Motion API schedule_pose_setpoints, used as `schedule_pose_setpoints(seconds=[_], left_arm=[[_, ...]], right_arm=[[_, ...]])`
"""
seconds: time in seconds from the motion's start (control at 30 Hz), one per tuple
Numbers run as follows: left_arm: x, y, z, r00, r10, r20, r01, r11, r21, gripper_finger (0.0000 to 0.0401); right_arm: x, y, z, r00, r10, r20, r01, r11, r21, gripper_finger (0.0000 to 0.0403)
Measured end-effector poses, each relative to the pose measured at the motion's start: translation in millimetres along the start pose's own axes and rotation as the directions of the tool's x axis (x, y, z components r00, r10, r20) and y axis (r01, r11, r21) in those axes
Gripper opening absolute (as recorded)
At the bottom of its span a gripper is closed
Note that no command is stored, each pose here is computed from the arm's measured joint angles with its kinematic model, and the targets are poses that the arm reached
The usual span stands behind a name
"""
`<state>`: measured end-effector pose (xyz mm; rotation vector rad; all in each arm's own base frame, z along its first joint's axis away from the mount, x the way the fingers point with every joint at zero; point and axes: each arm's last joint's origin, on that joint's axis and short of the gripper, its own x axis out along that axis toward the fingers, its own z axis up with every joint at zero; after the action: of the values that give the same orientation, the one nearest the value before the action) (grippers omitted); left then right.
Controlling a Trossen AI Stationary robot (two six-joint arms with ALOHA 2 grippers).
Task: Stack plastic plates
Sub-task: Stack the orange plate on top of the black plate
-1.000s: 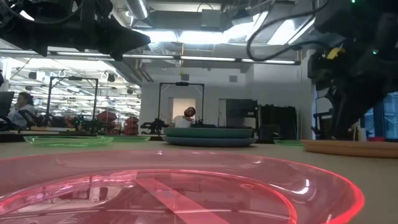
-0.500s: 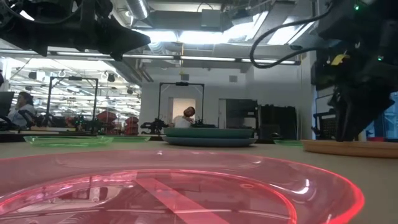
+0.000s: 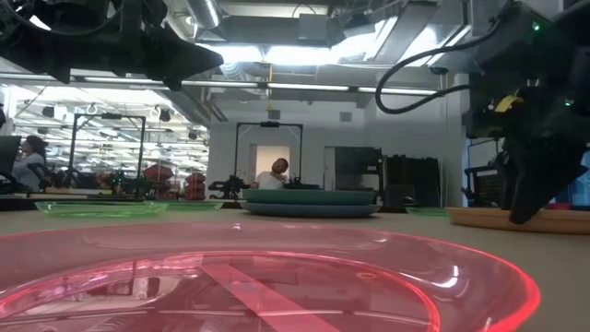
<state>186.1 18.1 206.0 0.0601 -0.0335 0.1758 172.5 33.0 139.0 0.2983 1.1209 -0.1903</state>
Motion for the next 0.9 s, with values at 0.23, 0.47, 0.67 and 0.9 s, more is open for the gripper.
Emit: schedule_pose_setpoints(seconds=[0.23,0.47,0.67,0.9], left_arm=[[0.0,0.0,0.0,1.0,0.0,0.0,0.0,1.0,0.0,0.0002],[0.0,-0.1,0.0,1.0,0.0,0.0,0.0,1.0,-0.001,0.0002],[0.0,-0.4,-0.8,1.0,-0.008,-0.008,0.008,1.0,-0.024,0.0002],[0.1,0.5,-0.7,1.0,-0.004,-0.007,0.004,1.0,-0.023,0.0002]], right_arm=[[0.4,-0.9,-0.6,1.0,-0.018,0.005,0.018,0.998,-0.053,0.0064],[-4.1,1.6,7.0,0.998,-0.041,0.042,0.05,0.964,-0.262,0.0013],[-31.9,15.7,40.2,0.989,-0.062,0.136,0.107,0.93,-0.353,0.0003],[-71.8,29.2,87.8,0.923,-0.067,0.38,0.252,0.85,-0.462,0.0003]])
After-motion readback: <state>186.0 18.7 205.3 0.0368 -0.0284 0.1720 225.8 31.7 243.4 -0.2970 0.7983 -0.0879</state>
